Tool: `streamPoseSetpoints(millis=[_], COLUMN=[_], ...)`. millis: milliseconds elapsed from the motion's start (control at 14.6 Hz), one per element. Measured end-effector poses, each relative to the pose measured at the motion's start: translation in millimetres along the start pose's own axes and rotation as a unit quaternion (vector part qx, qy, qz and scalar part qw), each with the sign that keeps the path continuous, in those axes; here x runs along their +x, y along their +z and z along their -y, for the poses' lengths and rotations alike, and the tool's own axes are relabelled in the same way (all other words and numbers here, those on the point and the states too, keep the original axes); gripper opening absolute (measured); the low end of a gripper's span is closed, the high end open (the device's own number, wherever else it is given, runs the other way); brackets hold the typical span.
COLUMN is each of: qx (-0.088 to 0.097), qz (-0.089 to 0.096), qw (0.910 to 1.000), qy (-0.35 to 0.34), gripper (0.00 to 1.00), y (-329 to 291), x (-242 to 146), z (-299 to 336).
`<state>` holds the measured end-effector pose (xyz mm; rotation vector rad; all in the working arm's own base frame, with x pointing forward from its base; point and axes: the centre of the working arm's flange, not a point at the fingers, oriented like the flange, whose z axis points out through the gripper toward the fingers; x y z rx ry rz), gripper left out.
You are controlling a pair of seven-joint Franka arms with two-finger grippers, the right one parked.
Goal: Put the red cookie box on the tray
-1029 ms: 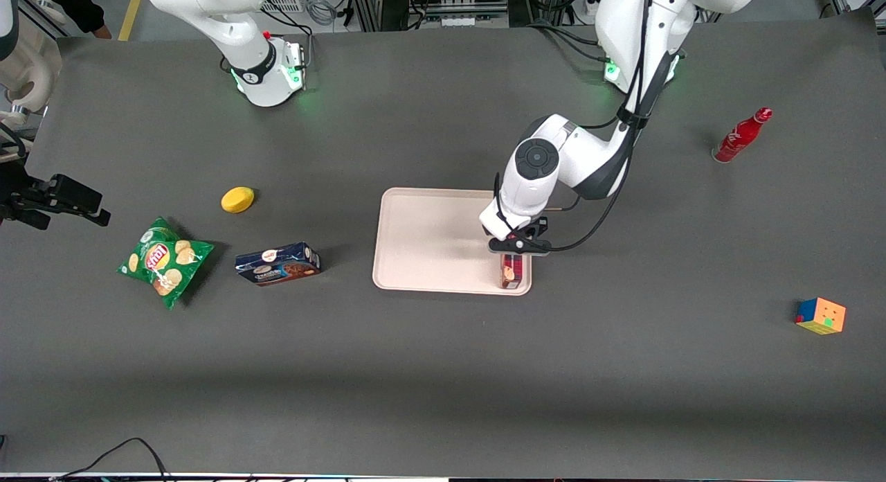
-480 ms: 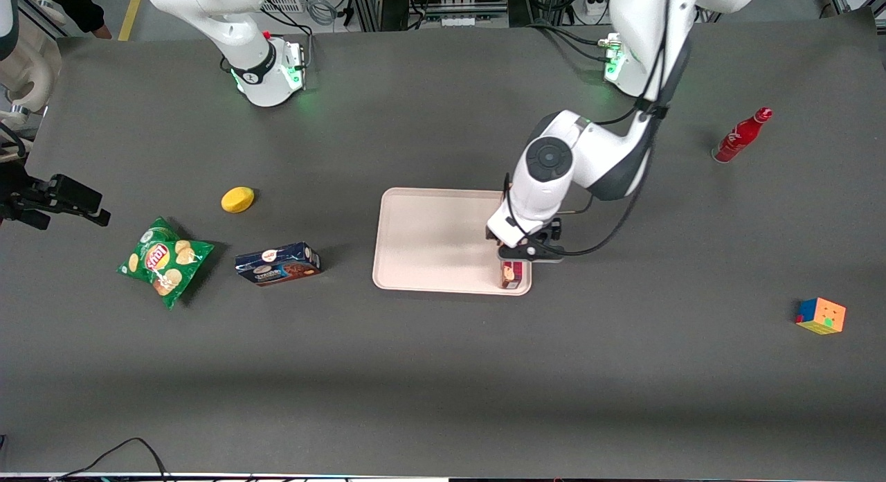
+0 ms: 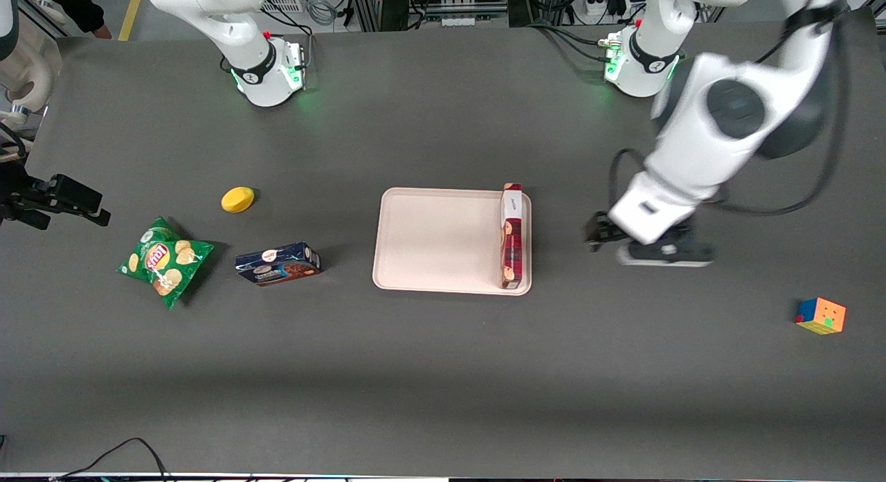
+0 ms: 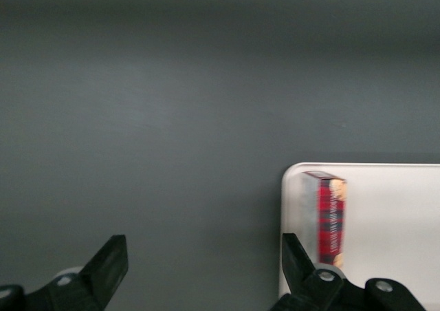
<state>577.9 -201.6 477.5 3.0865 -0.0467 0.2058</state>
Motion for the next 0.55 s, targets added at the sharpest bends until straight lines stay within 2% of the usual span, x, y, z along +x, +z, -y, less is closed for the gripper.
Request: streamPoseSetpoints(millis=[206,343,549], qx=[0.005,0.008,0.008], qz=[0.001,0.009,0.007], qw=[0.9998,0.9990,0.9973], qy=[-0.017,-0.043,-0.072], gripper=[1.00,1.00,1.00], y=[-71.7,-120.3,-172.0], x=[-1.9,-10.1,-28.9], z=[62.1,97.9,143.3])
